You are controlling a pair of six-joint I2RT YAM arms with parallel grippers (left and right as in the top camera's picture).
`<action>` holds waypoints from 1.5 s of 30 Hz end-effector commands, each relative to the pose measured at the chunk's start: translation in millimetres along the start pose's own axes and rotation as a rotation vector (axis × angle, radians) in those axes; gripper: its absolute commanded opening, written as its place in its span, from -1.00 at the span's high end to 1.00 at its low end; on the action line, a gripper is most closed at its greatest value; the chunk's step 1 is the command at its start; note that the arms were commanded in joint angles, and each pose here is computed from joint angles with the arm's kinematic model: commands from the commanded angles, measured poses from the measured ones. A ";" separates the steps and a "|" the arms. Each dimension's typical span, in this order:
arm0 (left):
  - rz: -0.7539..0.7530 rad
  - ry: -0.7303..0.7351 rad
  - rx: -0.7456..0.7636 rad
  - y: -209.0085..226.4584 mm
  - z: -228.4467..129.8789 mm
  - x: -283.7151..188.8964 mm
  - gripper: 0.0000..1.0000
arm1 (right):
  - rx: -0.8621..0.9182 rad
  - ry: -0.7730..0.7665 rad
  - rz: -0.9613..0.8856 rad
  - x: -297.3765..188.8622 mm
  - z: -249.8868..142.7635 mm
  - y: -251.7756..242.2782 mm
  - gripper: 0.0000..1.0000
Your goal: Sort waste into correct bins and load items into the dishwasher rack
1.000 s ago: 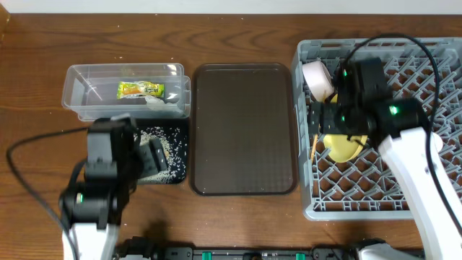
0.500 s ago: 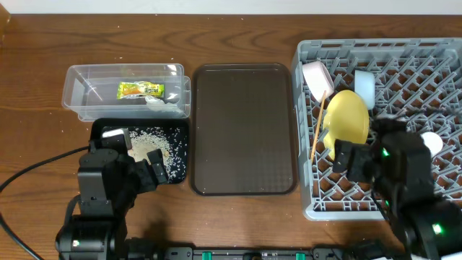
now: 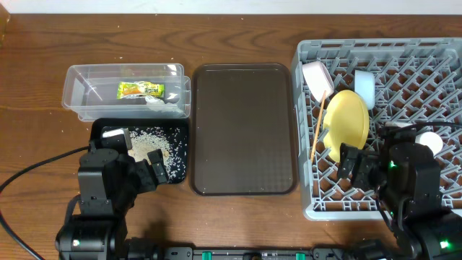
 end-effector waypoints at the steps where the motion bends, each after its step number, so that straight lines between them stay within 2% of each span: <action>1: 0.015 -0.001 0.006 2.9 -0.7 1.6 -0.94 | -0.003 0.038 -0.029 1.8 -9.2 -2.9 -0.99; 11: 0.016 -0.001 0.006 2.9 -0.8 1.6 -0.94 | -0.032 -0.142 -0.079 -13.3 -1.9 -14.8 -0.98; 23: 0.016 -0.001 0.006 2.9 -0.8 1.7 -0.95 | -0.215 -0.603 -0.060 0.2 -14.9 -15.2 -0.99; 31: 0.015 -0.001 0.006 2.9 -0.7 1.6 -0.95 | -0.197 -0.791 -0.119 19.7 -26.2 -25.1 -0.98; 38: 0.015 0.000 0.006 2.8 -0.8 1.6 -0.95 | -0.222 -0.859 -0.193 40.7 -33.0 -34.8 -0.99; 45: 0.015 -0.001 0.006 2.9 -0.7 1.6 -0.95 | -0.251 -0.666 -0.111 77.7 -67.6 -30.6 -0.98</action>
Point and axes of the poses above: each gripper's point midway between its finger pads, its own x axis out along the fingers, its own y axis along the line the jaws close on, z = x × y, the point moved 4 cm from there along -x, back along the fingers, and after that the axes turned 11 degrees about -x, right-handed, at the moved point
